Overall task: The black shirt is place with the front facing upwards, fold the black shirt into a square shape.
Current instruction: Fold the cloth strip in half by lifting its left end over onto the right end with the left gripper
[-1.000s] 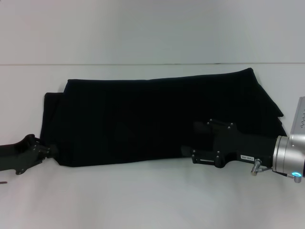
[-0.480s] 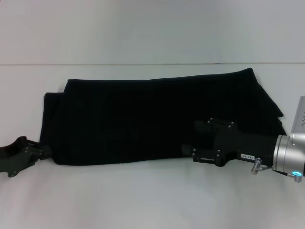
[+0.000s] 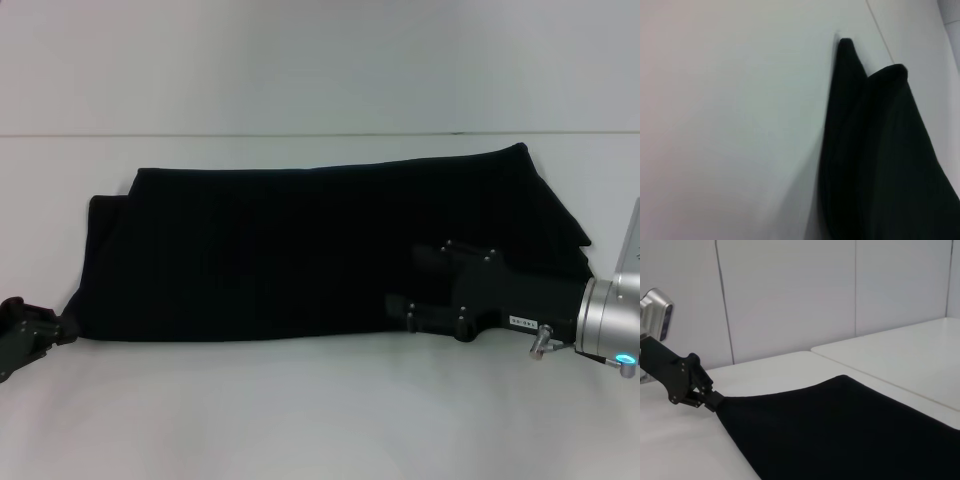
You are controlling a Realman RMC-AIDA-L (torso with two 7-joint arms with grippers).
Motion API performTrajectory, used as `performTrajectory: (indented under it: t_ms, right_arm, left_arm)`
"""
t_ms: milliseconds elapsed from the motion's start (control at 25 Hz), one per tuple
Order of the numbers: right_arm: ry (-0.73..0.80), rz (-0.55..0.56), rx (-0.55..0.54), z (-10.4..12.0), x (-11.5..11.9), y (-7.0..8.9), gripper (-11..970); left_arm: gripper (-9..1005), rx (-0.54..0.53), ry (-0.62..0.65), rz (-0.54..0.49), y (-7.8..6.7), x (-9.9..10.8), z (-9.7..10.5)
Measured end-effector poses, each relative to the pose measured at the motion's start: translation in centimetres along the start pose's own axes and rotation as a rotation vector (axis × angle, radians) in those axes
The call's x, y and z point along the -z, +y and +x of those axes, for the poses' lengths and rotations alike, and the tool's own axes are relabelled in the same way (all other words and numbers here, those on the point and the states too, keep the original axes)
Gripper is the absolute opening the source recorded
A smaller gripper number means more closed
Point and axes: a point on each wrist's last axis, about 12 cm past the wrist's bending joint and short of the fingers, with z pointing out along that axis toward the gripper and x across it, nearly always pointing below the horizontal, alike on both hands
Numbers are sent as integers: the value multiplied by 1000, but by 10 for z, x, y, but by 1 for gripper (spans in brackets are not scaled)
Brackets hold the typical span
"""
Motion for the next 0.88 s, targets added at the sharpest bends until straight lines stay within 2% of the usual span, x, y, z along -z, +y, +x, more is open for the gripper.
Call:
performTrajectory:
  t_ms: [280,680,800,880]
  right_arm:
    - [-11,3,2,-2,0,-1,836]
    - [-12,29,-16,3,7,-2,836]
    - [-10,35,-25,5,9,-2,836]
    - [-8,39,-32,7,10,-2,836]
  left_arm:
    - [72,-21,2,-32,3,9,-5]
    - [63,-18,-65,-85,11,47,-25]
    - [64,-23,-63,-56,7,50,-27]
    - [64,-47,-47,-10,-3,47,-29]
